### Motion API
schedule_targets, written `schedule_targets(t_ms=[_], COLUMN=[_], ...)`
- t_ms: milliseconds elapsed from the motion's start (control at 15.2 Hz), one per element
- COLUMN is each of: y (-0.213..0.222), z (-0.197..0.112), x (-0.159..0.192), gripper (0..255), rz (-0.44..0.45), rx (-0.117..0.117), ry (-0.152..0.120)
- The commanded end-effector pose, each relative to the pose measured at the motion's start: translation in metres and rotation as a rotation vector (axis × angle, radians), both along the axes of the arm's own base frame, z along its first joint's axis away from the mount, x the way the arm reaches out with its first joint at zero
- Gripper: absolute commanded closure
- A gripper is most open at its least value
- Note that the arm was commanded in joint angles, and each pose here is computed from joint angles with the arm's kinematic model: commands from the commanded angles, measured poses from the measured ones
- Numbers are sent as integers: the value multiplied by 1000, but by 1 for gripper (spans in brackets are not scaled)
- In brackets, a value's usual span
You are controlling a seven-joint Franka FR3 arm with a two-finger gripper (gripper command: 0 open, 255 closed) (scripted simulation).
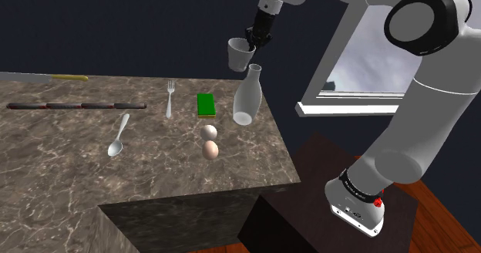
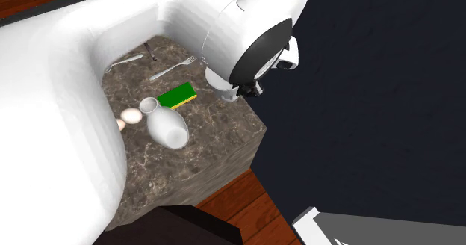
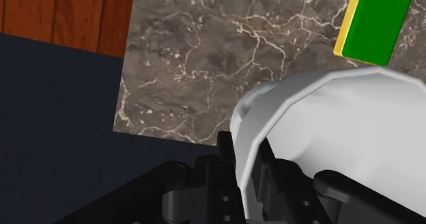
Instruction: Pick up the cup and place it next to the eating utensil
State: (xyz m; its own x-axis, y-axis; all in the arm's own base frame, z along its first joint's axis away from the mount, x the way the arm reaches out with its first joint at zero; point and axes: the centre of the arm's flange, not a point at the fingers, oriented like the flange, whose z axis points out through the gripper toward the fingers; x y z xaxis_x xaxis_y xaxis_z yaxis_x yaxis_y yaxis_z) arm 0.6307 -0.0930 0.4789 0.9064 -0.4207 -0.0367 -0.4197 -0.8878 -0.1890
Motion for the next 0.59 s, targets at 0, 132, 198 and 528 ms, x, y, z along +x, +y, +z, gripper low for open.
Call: schedule_targets(t_ms=[0, 132, 198, 528], y=[-3, -3, -3, 24], z=[24, 34, 40, 52], x=[5, 5, 5, 3], gripper=[255, 255, 255, 255], rz=[-14, -14, -14, -14], rx=[-21, -21, -21, -21], ry=[-77, -77, -77, -77])
